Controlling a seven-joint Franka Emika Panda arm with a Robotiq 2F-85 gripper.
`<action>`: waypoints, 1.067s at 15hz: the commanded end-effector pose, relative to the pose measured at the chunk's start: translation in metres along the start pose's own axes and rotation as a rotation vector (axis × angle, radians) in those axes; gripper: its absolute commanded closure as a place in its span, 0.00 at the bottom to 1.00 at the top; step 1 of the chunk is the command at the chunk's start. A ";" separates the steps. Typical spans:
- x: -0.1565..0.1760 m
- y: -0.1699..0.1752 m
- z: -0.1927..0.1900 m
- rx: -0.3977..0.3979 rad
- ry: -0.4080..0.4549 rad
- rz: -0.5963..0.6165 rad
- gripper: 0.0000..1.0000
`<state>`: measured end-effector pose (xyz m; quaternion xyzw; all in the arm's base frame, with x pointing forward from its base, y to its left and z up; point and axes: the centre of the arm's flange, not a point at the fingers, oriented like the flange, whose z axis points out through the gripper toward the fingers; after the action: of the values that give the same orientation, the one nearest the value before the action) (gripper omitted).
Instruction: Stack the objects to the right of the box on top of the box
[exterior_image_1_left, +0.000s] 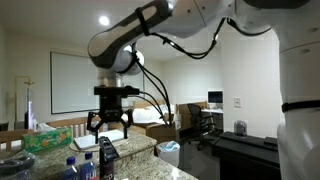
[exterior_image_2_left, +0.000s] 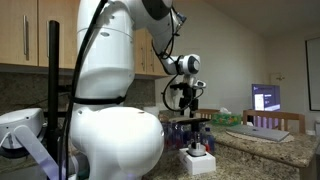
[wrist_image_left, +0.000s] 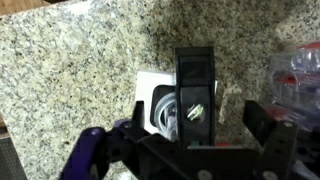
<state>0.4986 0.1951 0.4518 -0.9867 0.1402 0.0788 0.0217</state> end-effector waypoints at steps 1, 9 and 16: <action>-0.018 0.054 -0.078 0.066 0.146 0.055 0.00; -0.011 0.189 -0.162 0.003 0.106 0.154 0.00; -0.007 0.200 -0.160 0.009 0.123 0.177 0.00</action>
<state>0.4601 -0.0056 0.6061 -0.9734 0.2280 0.0192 0.0106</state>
